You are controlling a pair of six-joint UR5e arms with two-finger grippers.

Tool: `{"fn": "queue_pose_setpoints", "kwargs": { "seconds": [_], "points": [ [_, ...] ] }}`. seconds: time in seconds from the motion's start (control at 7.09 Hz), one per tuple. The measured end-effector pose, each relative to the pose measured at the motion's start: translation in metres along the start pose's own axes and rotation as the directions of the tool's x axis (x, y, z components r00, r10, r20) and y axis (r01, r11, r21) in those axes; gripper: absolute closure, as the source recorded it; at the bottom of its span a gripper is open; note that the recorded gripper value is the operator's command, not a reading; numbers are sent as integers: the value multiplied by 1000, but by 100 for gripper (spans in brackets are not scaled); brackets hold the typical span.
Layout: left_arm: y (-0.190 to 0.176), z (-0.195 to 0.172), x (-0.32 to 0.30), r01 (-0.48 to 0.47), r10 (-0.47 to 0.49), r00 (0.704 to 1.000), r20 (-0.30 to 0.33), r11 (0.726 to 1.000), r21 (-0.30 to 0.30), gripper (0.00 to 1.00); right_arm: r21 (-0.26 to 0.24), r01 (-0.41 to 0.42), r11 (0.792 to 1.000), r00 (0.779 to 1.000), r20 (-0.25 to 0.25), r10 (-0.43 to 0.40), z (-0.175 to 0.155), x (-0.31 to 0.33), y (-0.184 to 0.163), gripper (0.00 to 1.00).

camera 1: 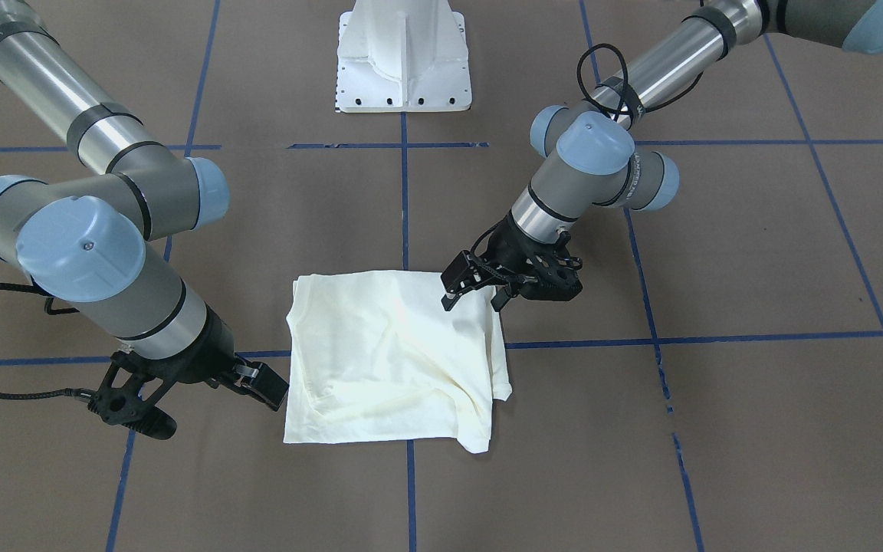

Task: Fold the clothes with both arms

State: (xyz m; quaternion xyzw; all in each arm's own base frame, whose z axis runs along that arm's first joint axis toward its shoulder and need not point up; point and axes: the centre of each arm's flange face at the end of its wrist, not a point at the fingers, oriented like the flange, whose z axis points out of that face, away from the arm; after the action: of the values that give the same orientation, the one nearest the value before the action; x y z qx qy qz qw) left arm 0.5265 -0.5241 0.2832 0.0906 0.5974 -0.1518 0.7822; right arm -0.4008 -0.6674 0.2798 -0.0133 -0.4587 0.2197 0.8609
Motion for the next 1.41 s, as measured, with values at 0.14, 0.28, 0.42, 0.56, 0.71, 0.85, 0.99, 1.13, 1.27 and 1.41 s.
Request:
{"fn": "queue_pose_setpoints", "kwargs": {
  "seconds": [0.14,0.28,0.42,0.56,0.71,0.85,0.99,1.13,1.27,1.41],
  "points": [
    [-1,7,-4,-5,5,1000,-17,1000,0,0,1,0,1000,1000,2,0,-2,2,0,0],
    [-2,11,-1,-10,10,999,-34,1000,0,0,2,0,1000,1000,3,0,-3,4,-1,0],
    [0,12,4,-16,16,999,-50,1000,-3,0,3,-1,1000,1000,3,1,-3,5,-2,0],
    [7,15,8,-25,24,998,-63,1000,-14,0,3,0,1000,1000,3,0,-4,6,-2,0],
    [19,19,6,-34,32,997,-66,999,-31,0,4,0,1000,1000,3,-1,-4,9,-1,0],
    [32,23,0,-40,37,997,-62,998,-49,0,3,0,1000,1000,2,0,-4,12,-1,0],
    [43,22,-8,-44,41,997,-62,997,-63,0,3,0,1000,1000,0,0,-3,15,-1,0],
    [54,11,-18,-51,45,997,-70,995,-85,0,3,0,1000,1000,-1,0,-3,17,-1,0],
    [64,-5,-27,-57,48,996,-82,991,-120,0,3,2,1000,1000,-3,-2,-2,19,-2,0],
    [71,-20,-33,-64,50,994,-93,987,-150,0,4,6,1000,1000,-6,-6,-1,23,-2,0]
  ]
}}
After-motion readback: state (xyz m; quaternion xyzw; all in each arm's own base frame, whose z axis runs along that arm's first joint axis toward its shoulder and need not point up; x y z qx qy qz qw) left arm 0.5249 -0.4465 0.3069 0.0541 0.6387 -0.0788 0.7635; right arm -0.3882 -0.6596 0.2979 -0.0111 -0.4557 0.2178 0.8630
